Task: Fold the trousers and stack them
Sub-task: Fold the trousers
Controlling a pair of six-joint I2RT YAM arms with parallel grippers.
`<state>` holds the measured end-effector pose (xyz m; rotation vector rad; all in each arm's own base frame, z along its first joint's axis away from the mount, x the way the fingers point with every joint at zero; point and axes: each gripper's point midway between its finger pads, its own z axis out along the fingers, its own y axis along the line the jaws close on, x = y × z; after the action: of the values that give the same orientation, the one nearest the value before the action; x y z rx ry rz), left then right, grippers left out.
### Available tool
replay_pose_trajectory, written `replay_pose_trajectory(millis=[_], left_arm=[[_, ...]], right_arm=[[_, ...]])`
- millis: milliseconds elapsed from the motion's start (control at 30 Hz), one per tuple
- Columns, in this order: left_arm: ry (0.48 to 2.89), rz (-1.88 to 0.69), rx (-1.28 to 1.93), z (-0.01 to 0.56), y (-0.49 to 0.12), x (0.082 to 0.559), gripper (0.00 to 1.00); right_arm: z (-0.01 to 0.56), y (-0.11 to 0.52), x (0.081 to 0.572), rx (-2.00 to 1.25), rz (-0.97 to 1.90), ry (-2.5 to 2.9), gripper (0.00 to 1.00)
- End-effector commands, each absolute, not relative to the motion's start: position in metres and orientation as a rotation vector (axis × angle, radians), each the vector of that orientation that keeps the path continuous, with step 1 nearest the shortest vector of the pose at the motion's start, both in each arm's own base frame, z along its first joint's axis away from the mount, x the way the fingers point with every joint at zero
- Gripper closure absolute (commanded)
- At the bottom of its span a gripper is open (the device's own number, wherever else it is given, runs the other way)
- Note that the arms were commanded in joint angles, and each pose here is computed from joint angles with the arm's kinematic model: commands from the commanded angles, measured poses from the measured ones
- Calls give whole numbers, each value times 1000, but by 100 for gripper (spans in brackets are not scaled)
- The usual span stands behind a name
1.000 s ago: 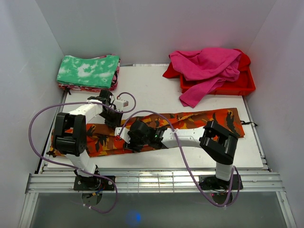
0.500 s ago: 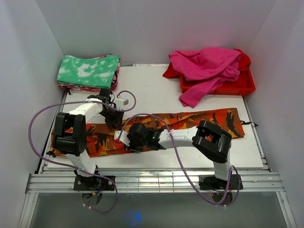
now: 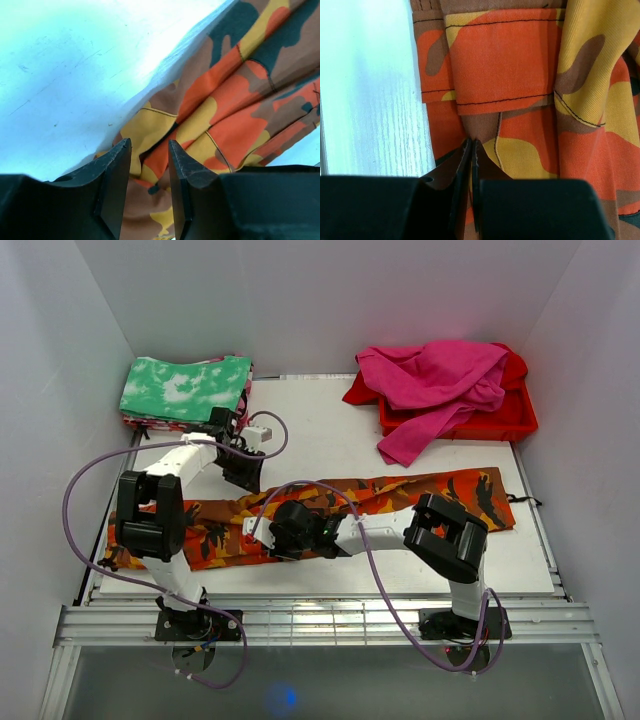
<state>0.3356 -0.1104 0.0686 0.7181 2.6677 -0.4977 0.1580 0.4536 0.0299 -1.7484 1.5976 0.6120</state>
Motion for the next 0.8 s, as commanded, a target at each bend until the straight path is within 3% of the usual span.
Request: replay_pose_trajectory(millis=[0,200,233,267,400,767], left_arm=[[2658,-483,731,64,-109,344,53],[2699,-438,764,36,-102,340,53],[2712,-437,764,30,-101,339,57],[2717,-436,762,28,-101,339,73],[2738,-396,749,20,-97,344,100],[2739,-367,742,15,-95,355,100]], right_arm=[[37,450,151,-1759,640,1583,92],[43,455,153,-1760,648,1576,92],[45,455,153,-1760,655,1576,92],[47,456,153,-1760,662,1573,92],[63,458,147,-1756,708,1554,92],[77,451,132,-1775,788,1536,92]])
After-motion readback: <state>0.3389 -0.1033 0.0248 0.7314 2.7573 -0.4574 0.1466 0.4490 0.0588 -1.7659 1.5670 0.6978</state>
